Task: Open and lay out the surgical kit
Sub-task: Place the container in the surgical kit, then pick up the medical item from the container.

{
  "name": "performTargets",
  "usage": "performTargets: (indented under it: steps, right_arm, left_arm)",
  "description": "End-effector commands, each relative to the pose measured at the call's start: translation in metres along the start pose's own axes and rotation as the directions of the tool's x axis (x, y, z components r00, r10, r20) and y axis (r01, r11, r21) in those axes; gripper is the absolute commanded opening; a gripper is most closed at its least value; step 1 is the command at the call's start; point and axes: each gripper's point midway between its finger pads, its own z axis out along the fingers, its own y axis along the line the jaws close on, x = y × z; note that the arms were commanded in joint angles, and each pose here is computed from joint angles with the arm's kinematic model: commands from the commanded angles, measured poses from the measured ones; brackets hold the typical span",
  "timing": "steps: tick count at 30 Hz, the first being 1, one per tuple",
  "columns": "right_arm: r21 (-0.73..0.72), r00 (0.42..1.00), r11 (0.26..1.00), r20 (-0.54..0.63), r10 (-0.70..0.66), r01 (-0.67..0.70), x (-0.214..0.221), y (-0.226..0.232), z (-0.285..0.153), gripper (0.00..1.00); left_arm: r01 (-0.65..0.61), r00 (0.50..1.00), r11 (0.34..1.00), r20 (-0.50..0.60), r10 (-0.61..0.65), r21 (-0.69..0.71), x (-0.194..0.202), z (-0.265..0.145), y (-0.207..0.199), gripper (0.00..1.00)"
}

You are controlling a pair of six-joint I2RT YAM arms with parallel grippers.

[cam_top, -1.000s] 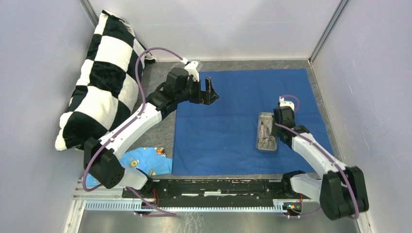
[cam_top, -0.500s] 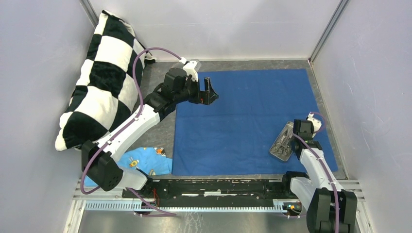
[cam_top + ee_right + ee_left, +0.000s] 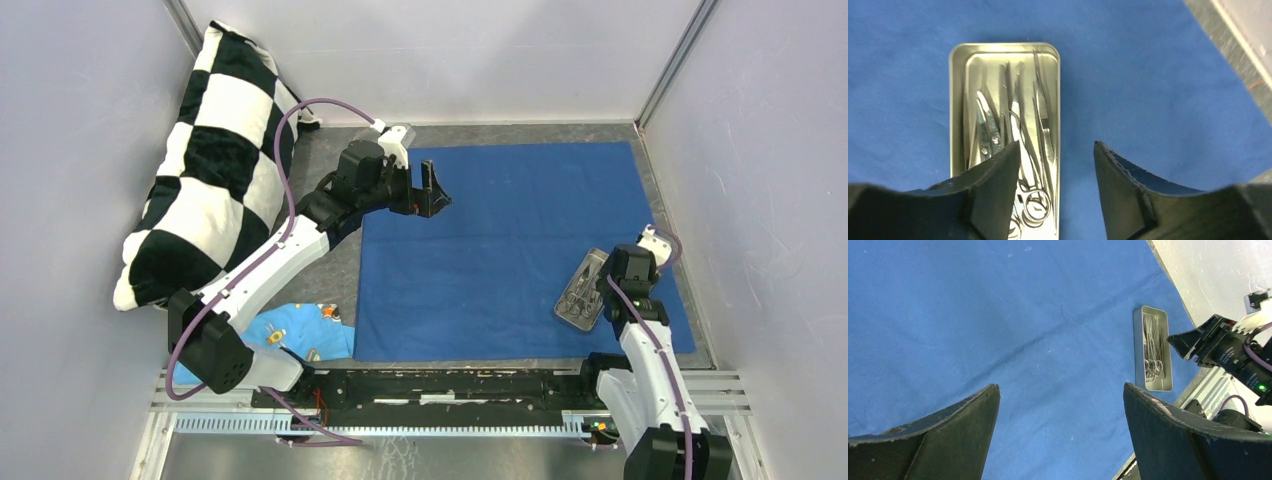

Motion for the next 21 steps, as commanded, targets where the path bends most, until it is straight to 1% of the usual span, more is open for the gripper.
performTargets:
  steps: [1,3,5,6,9,11,12,15,21]
  right_arm:
    - [-0.110,0.990,0.991,0.126,-0.063,0.077,-0.048,0.021,-0.016,0.68]
    - [-0.157,0.990,0.982,0.114,-0.084,0.101,-0.051,0.031,-0.016,0.77]
    - [-0.218,0.990,0.967,0.071,-0.118,0.131,-0.045,0.045,-0.011,0.80]
    - [-0.228,0.990,0.963,0.049,-0.134,0.142,-0.042,0.048,-0.007,0.79]
    - [-0.183,0.984,0.970,-0.045,-0.173,0.162,-0.033,0.045,0.005,0.69]
    - [-0.168,0.979,0.971,-0.085,-0.185,0.169,-0.027,0.044,0.009,0.64]
    - [-0.167,0.979,0.972,-0.096,-0.183,0.165,-0.025,0.044,0.011,0.62]
    - [-0.171,0.979,0.974,-0.117,-0.170,0.149,-0.019,0.046,0.013,0.51]
    - [-0.176,0.969,0.971,-0.155,-0.192,0.164,-0.002,0.046,0.019,0.51]
  left_arm:
    - [0.021,0.999,0.998,0.033,-0.023,0.057,-0.009,-0.003,-0.013,0.98]
    - [0.023,0.999,0.998,0.034,-0.025,0.066,-0.009,-0.004,-0.016,0.98]
    - [0.023,0.999,0.997,0.038,-0.025,0.069,-0.010,-0.005,-0.016,0.98]
    - [0.023,0.999,0.997,0.039,-0.025,0.069,-0.010,-0.005,-0.016,0.98]
    - [0.020,0.999,0.997,0.045,-0.023,0.069,-0.012,-0.007,-0.017,0.98]
    - [0.019,0.999,0.997,0.047,-0.023,0.069,-0.012,-0.007,-0.017,0.98]
    - [0.021,0.999,0.997,0.046,-0.024,0.072,-0.012,-0.007,-0.018,0.98]
    - [0.020,0.999,0.997,0.046,-0.024,0.081,-0.013,-0.008,-0.020,0.98]
    - [0.016,0.999,0.997,0.045,-0.019,0.076,-0.013,-0.007,-0.018,0.98]
